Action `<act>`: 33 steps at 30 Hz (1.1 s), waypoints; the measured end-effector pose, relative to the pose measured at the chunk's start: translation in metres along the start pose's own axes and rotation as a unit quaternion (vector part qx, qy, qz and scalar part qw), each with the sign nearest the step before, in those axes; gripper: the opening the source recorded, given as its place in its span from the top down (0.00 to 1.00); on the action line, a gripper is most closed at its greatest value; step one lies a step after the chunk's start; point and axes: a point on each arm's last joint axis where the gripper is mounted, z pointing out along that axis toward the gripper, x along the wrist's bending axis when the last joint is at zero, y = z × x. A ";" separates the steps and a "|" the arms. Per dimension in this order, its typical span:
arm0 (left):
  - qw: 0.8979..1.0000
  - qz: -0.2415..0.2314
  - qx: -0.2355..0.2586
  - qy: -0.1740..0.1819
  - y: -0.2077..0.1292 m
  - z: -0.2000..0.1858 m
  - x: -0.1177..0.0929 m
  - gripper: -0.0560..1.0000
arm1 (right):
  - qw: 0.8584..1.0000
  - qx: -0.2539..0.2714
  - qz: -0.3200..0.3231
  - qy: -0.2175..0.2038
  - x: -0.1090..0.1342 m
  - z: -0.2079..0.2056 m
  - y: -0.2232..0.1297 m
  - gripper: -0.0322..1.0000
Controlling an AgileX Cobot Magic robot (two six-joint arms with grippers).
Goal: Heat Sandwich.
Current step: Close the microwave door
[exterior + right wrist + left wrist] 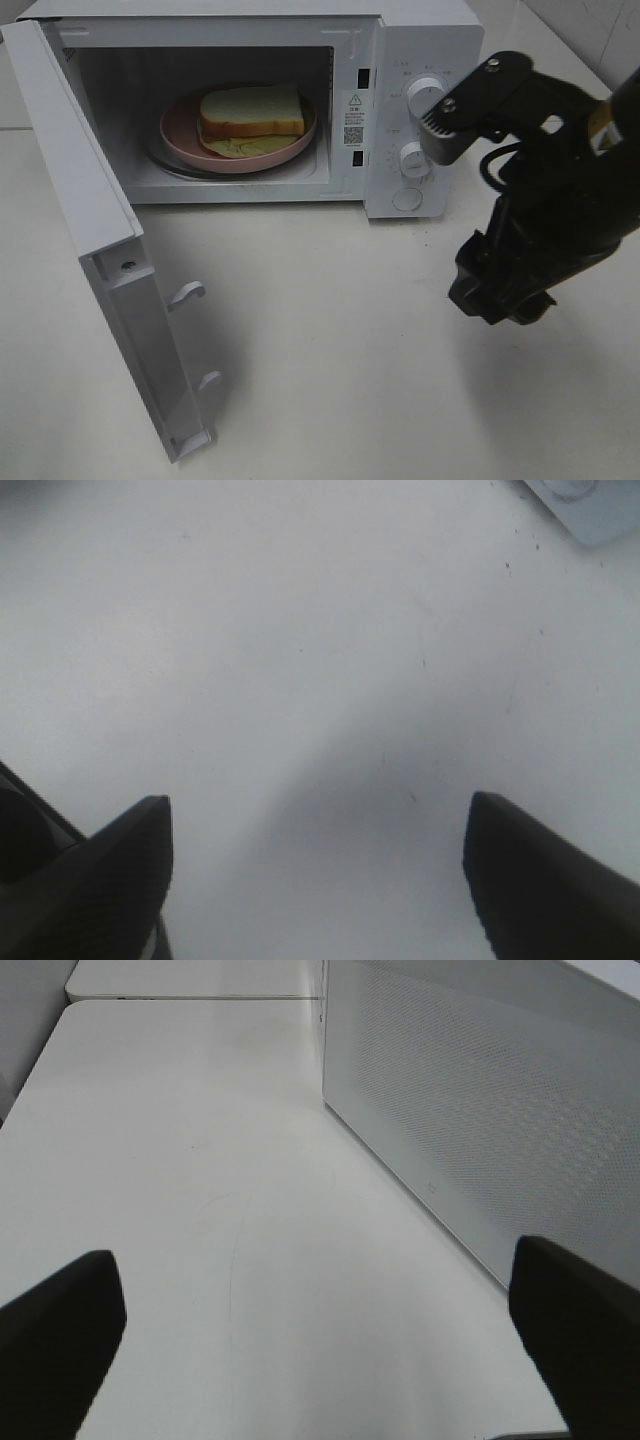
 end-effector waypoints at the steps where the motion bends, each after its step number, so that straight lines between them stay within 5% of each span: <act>1: 1.000 0.000 0.000 0.000 0.000 0.000 0.000 0.01 | 1.000 0.000 0.000 0.000 0.000 0.000 0.000 0.23; 16: 1.000 0.000 0.000 0.000 0.000 0.000 0.000 0.01 | 0.997 0.044 0.064 0.001 -0.001 -0.067 -0.055 0.23; 25: 1.000 0.000 0.000 0.000 0.000 0.000 0.000 0.01 | 0.997 -0.016 0.074 -0.003 0.001 -0.092 -0.101 0.23; 33: 1.000 0.000 0.000 0.000 0.000 0.000 0.000 0.01 | 0.985 -0.063 0.153 -0.044 -0.003 -0.096 -0.147 0.23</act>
